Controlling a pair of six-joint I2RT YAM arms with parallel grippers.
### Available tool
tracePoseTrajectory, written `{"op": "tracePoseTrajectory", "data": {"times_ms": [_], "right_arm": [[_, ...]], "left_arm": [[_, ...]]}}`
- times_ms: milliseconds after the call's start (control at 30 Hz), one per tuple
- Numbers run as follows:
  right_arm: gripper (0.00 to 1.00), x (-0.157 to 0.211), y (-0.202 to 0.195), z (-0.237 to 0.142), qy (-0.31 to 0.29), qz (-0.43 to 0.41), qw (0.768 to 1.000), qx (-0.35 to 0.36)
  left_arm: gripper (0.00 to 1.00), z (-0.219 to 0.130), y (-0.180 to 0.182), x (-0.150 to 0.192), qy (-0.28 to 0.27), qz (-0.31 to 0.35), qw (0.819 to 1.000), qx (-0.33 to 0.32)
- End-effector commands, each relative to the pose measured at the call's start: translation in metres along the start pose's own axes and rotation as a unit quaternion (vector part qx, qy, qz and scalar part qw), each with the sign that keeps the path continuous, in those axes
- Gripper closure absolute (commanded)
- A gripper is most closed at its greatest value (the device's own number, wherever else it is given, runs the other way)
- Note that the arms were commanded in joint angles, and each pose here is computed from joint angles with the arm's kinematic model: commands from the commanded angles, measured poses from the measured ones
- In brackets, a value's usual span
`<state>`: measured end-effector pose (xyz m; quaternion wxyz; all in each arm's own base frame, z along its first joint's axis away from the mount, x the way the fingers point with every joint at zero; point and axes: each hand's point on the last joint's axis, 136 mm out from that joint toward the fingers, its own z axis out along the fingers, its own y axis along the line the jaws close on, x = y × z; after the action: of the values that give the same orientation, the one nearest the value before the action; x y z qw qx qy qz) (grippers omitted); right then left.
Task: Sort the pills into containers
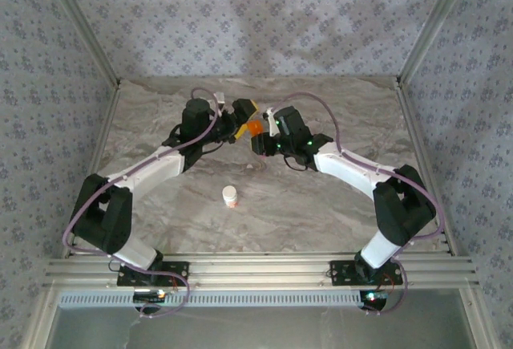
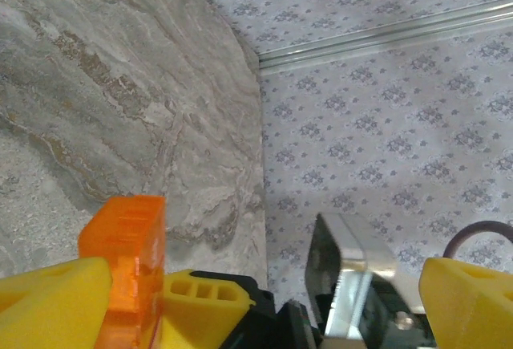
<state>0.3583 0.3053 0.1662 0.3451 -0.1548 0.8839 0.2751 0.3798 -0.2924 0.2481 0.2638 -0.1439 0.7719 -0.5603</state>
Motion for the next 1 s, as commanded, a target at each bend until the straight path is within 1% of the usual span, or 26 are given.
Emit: {"op": "tracePoseTrajectory", "data": {"times_ms": [0, 600, 967], "right_arm": [[0.7, 0.002, 0.001, 0.001, -0.003, 0.006, 1.0, 0.002], [0.7, -0.006, 0.006, -0.004, -0.015, 0.011, 1.0, -0.006], [0.71, -0.01, 0.013, -0.005, -0.023, 0.019, 0.999, -0.022]], "left_arm": [[0.02, -0.009, -0.026, -0.003, -0.015, 0.018, 0.999, 0.028], [0.02, -0.001, -0.005, 0.006, -0.004, 0.001, 1.0, 0.005], [0.02, 0.003, 0.001, 0.008, -0.001, -0.001, 1.0, 0.001]]}}
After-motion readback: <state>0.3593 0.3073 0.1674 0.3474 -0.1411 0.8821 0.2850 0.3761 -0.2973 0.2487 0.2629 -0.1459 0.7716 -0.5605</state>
